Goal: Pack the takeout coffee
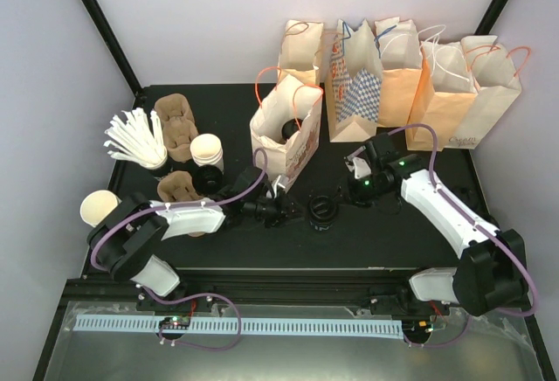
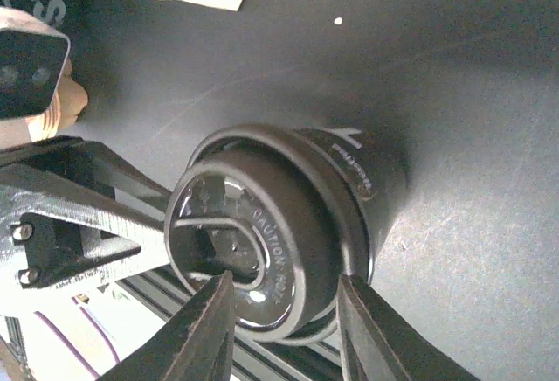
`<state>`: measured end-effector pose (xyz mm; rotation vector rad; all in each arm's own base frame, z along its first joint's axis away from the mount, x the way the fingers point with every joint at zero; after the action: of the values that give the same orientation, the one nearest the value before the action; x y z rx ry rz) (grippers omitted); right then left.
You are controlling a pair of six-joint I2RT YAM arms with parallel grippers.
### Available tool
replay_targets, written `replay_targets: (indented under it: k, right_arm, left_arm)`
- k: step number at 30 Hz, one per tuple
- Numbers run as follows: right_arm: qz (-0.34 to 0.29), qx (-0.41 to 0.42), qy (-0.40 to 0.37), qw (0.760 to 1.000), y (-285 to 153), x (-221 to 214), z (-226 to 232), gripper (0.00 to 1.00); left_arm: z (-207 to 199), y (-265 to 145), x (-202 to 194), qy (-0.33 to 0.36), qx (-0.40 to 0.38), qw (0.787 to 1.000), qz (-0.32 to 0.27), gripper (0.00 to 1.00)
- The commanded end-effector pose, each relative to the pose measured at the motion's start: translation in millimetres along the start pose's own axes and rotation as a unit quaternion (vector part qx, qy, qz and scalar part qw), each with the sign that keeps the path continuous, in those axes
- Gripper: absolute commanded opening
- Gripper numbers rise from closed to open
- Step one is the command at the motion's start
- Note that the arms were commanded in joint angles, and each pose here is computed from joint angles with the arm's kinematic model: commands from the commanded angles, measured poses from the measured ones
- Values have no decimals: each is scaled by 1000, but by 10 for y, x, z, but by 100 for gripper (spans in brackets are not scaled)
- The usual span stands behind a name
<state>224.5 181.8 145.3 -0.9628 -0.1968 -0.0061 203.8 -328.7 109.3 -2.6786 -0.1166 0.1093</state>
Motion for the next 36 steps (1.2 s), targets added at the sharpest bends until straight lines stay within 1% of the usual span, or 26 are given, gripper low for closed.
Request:
replay_targets:
  k: [1, 10, 14, 21, 27, 32, 34, 36]
  right_arm:
    - [-11, 27, -5, 1000, -16, 116, -1, 35]
    - [15, 37, -8, 999, 81, 105, -36, 26]
    - [23, 40, -6, 999, 115, 65, -52, 24]
    - [32, 43, -1, 999, 169, 0, -89, 24]
    - [33, 48, -1, 998, 164, -61, -88, 29]
    - [37, 53, 3, 998, 186, -80, -88, 31]
    - [36, 51, 2, 998, 173, -68, -83, 31]
    - [36, 49, 2, 998, 169, -61, -85, 31]
  left_arm:
    - [-254, 52, 115, 22, -25, 999, -11, 27]
    - [-263, 117, 146, 24, -22, 999, -3, 24]
    - [-230, 122, 145, 23, -12, 1000, -2, 23]
    - [-153, 124, 130, 19, 5, 1000, 2, 22]
    - [-143, 118, 110, 25, 8, 1000, 5, 23]
    - [-140, 172, 105, 23, 1, 1000, 14, 23]
    - [-121, 176, 110, 22, 5, 1000, 13, 22]
    - [-90, 174, 113, 22, 14, 1000, 11, 18]
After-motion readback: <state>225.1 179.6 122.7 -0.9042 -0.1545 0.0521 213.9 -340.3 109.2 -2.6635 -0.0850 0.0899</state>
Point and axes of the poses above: each gripper's point midway between its finger pads, its own y axis out along the fingers, its own z axis along the line the jaws close on, x = y × z, the point moved 1 cm from there along -y, back along the fingers, and after that the axes turned 2 degrees about -y, right-handed, at the moved point
